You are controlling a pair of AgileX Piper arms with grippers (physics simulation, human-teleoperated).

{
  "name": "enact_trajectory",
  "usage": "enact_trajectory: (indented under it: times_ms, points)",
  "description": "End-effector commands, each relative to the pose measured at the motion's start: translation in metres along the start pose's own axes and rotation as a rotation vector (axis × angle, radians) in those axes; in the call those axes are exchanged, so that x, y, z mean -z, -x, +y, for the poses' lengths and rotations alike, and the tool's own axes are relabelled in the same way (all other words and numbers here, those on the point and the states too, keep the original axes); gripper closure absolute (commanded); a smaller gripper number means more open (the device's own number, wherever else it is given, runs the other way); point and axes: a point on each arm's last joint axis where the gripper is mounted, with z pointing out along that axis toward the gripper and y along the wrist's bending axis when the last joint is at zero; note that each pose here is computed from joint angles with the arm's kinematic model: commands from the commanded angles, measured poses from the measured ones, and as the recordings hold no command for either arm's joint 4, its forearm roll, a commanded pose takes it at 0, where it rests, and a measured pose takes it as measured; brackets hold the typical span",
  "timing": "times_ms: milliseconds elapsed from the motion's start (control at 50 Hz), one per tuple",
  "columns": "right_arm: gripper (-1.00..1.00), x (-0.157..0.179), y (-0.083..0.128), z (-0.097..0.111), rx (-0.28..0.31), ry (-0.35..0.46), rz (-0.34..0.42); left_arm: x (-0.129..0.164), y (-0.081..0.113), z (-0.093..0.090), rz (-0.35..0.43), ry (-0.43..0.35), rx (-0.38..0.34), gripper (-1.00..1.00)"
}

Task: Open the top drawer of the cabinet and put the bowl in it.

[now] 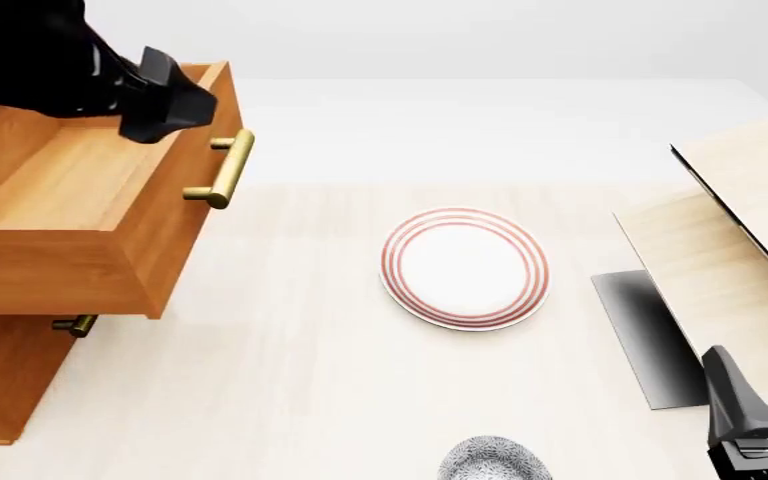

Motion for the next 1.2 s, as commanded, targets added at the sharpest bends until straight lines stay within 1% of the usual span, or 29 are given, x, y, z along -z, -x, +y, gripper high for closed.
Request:
enact_trajectory:
  times_ms: [20, 120, 360, 420, 440, 520, 640, 660, 680, 700, 720, 760, 880, 920, 960, 1060, 1200]
  points:
    - [-1.0, 0.0, 0.0, 0.0, 0.001, 0.0, -0.001, 0.005, -0.011, -0.008, -0.009, -0.025, -0.02, -1.0]
    - [-1.0, 0.0, 0.0, 0.0, 0.0, -0.001, -0.001, 0.004, -0.016, -0.014, -0.011, -0.043, -0.036, -1.0]
    - [-1.0, 0.0, 0.0, 0.0, 0.0, 0.0, -0.001, 0.005, -0.018, -0.028, -0.044, -0.093, -0.064, -1.0]
    - [-1.0, 0.0, 0.0, 0.0, 0.0, -0.001, -0.001, 0.005, -0.02, -0.029, -0.05, -0.096, -0.065, -1.0]
    - [-1.0, 0.0, 0.0, 0.0, 0.0, -0.001, -0.001, 0.005, -0.019, -0.033, -0.062, -0.111, -0.061, -1.0]
    - [-1.0, 0.0, 0.0, 0.0, 0.0, 0.0, -0.001, 0.003, -0.019, -0.04, -0.078, -0.136, -0.059, -1.0]
    - [-1.0, 0.0, 0.0, 0.0, 0.0, -0.001, -0.001, -0.007, -0.024, -0.047, -0.077, -0.157, -0.059, -1.0]
    - [-1.0, 0.0, 0.0, 0.0, 0.0, 0.0, -0.001, -0.008, -0.024, -0.049, -0.078, -0.164, -0.045, -1.0]
    - [-1.0, 0.0, 0.0, 0.0, 0.0, 0.0, -0.001, -0.013, -0.028, -0.05, -0.065, -0.166, -0.054, -1.0]
    - [-1.0, 0.0, 0.0, 0.0, 0.0, -0.001, -0.001, -0.013, -0.029, -0.049, -0.066, -0.164, -0.051, -1.0]
    - [-1.0, 0.0, 0.0, 0.0, 0.0, 0.0, -0.001, -0.015, -0.027, -0.054, -0.067, -0.181, -0.042, -1.0]
    - [-1.0, 0.0, 0.0, 0.0, 0.0, -0.001, -0.001, -0.019, -0.03, -0.056, -0.063, -0.183, -0.05, -1.0]
    - [-1.0, 0.0, 0.0, 0.0, 0.0, -0.001, -0.001, -0.039, -0.036, -0.072, -0.045, -0.227, -0.055, -1.0]
    - [-1.0, 0.0, 0.0, 0.0, 0.0, -0.001, -0.001, -0.04, -0.037, -0.074, -0.045, -0.23, -0.055, -1.0]
    - [-1.0, 0.0, 0.0, 0.0, 0.0, -0.001, -0.001, -0.046, -0.038, -0.081, -0.041, -0.25, -0.054, -1.0]
    - [-1.0, 0.0, 0.0, 0.0, 0.0, -0.001, -0.001, -0.053, -0.042, -0.086, -0.035, -0.262, -0.057, -1.0]
    - [-1.0, 0.0, 0.0, 0.0, 0.0, 0.0, -0.001, -0.063, -0.054, -0.092, -0.033, -0.273, -0.032, -1.0]
